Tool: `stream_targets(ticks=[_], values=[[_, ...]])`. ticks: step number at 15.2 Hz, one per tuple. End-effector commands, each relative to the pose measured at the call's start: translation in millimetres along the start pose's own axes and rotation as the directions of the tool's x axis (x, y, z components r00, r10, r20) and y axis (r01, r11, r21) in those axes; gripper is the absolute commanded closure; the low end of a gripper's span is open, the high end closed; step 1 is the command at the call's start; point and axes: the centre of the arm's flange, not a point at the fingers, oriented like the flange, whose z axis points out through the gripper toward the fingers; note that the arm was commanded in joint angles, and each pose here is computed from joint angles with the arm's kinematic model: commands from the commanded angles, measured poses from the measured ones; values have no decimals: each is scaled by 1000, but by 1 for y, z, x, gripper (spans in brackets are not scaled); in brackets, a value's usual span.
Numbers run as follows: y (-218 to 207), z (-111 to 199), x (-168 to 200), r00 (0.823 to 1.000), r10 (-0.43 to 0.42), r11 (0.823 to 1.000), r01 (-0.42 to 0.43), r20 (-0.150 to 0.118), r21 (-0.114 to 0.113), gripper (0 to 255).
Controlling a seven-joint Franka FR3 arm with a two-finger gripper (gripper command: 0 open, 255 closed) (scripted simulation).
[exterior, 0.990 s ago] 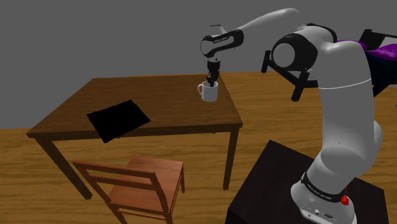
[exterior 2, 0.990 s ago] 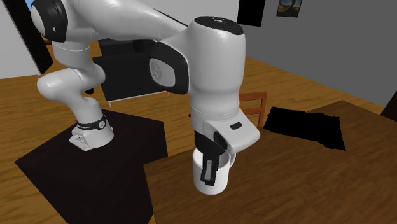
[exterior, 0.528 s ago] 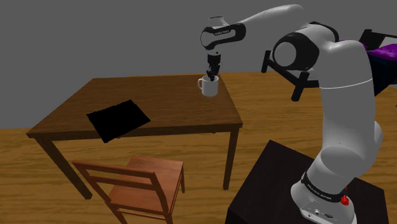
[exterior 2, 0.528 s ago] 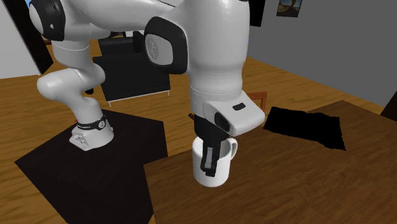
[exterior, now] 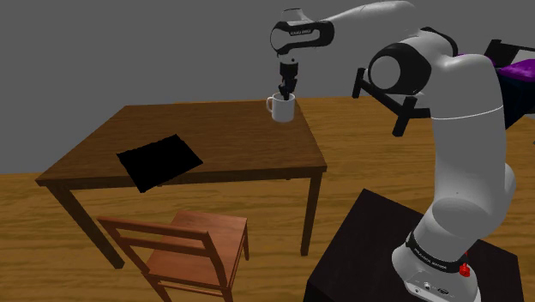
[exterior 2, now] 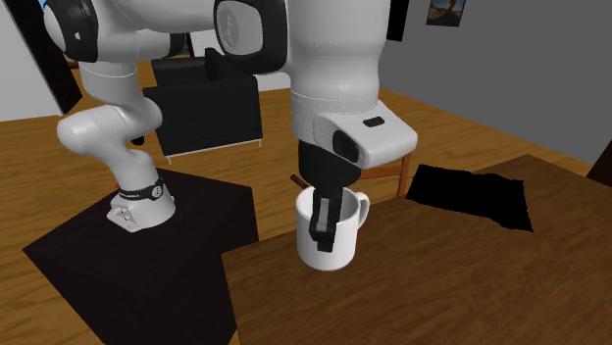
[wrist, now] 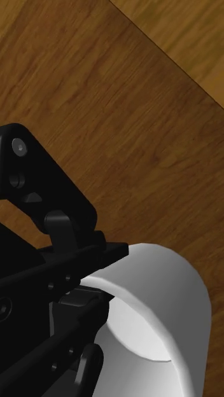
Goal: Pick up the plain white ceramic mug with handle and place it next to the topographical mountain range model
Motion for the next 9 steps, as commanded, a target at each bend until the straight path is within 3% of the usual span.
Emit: stream_targets(ticks=[1, 6, 9], values=[[1, -11, 0, 1000, 0, 1000, 0, 0, 0, 255], [1, -35, 0, 1000, 0, 1000, 0, 0, 0, 255], [-33, -26, 18, 1000, 0, 1000, 0, 0, 0, 255]])
